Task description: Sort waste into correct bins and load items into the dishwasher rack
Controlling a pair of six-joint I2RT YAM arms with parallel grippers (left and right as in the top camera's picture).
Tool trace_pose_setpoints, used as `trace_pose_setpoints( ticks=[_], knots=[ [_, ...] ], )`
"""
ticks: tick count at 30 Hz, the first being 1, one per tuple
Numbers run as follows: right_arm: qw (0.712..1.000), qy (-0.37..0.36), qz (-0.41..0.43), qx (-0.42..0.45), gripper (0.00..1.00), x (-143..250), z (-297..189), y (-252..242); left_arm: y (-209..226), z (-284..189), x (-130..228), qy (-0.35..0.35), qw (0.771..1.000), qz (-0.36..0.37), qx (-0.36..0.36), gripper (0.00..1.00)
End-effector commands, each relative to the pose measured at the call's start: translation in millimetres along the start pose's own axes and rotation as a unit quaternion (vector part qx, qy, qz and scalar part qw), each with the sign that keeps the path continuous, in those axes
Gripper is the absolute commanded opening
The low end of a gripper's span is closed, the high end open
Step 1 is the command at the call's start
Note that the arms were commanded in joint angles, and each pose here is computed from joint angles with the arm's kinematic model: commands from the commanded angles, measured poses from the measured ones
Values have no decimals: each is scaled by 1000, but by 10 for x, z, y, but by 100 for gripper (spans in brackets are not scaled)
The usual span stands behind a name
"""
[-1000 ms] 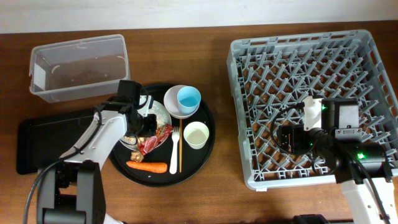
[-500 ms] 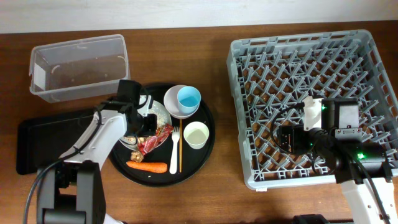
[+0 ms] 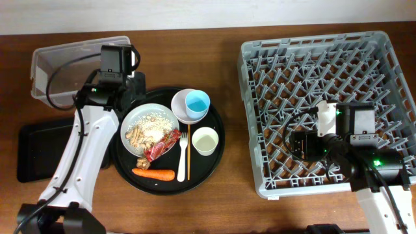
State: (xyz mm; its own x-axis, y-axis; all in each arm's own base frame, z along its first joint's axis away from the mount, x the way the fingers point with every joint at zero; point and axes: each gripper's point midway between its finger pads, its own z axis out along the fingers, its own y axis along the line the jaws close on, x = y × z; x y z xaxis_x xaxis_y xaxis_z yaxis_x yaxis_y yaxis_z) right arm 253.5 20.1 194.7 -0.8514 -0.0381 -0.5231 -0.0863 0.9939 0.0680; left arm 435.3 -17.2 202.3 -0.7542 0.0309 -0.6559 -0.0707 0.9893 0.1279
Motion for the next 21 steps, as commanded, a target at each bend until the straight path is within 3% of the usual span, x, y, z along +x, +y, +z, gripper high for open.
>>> trace_pose_setpoints(
  ticks=[1,5,10,16,17,19,21],
  knots=[
    [1000,-11,1,-5,99,-71,-46,29,310,-44,-321,-62,996,-21,-61,6],
    [1000,-10,1,-5,99,-67,-46,30,571,45,-558,-108,989,-55,-81,6],
    [1000,-10,1,-5,99,-66,-46,30,790,330,-577,-112,986,-75,-97,6],
    [1000,-9,1,-5,99,-65,-46,30,481,415,-489,-89,994,-59,-27,5],
    [1000,-9,1,-5,99,-65,-46,30,417,419,-456,-82,995,-55,-15,8],
    [1000,-9,1,-5,99,-65,-46,30,203,428,-319,-52,997,-43,28,31],
    [1000,-9,1,-5,99,-65,-46,30,-7,421,-146,-16,997,-31,68,36]
  ],
)
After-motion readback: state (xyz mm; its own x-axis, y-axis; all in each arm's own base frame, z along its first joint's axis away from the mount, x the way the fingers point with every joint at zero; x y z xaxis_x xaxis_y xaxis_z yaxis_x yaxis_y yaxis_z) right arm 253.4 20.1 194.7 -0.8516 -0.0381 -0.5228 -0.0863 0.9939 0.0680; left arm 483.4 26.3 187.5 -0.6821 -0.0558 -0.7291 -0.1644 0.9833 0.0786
